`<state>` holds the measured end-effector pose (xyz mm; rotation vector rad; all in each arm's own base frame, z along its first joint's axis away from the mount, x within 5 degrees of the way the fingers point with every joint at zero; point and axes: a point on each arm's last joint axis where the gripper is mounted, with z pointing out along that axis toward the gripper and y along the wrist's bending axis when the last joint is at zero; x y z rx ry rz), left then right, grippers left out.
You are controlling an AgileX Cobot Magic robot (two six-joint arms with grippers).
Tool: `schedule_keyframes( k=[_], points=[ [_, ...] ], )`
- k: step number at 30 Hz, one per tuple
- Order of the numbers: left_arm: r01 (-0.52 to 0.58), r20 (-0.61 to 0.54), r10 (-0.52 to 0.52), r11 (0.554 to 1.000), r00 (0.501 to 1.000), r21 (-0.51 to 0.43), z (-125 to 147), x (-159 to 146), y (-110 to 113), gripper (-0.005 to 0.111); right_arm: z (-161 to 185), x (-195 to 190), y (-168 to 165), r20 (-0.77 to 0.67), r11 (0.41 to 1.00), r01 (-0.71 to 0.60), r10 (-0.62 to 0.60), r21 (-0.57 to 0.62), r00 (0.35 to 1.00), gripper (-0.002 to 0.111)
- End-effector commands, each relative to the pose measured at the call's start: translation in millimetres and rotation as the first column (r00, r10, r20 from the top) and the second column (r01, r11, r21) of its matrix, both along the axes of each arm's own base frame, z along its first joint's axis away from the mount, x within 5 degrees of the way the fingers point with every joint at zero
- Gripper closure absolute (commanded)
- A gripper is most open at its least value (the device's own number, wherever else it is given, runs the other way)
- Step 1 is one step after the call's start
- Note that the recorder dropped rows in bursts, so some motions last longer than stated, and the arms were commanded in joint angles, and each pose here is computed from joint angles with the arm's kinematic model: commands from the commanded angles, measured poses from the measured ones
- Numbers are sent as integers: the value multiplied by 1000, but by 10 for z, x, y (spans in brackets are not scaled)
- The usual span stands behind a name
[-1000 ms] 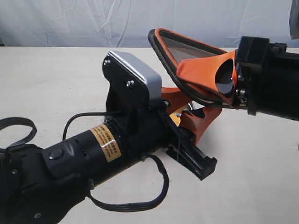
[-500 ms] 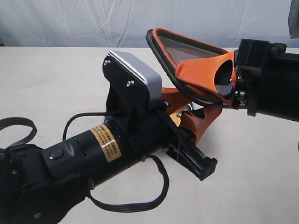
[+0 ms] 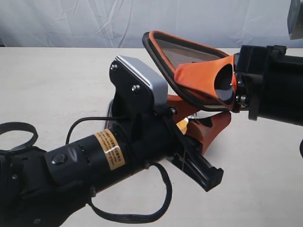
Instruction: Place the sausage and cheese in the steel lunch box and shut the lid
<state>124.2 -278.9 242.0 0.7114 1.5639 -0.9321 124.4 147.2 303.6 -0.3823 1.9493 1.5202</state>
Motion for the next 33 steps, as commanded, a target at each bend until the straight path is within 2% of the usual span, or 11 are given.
schedule_keyframes(
  k=[1, 13, 22, 24, 29, 33],
  points=[
    [14, 13, -12, 995, 1000, -102, 131, -24, -34, 60, -18, -10, 9, 30, 999, -28, 29, -20, 999, 109],
    [4, 8, -3, 994, 1000, -112, 136, -16, -29, 60, 30, -53, -12, 61, 999, -35, 36, -7, 998, 109],
    [-36, -6, 35, 987, 999, -157, 166, 14, -9, 61, 46, -105, -25, 88, 998, -64, 66, -20, 994, 109],
    [-63, -27, 59, 984, 998, -170, 170, 33, 6, 68, 48, -112, -23, 88, 997, -72, 73, -18, 993, 109],
    [-98, -46, 91, 977, 995, -187, 176, 58, 24, 106, 59, -127, -26, 92, 997, -80, 81, -13, 992, 109],
    [-99, -30, 95, 973, 995, -207, 198, 61, 28, 106, 58, -126, -26, 89, 997, -79, 80, -12, 993, 109]
  ],
)
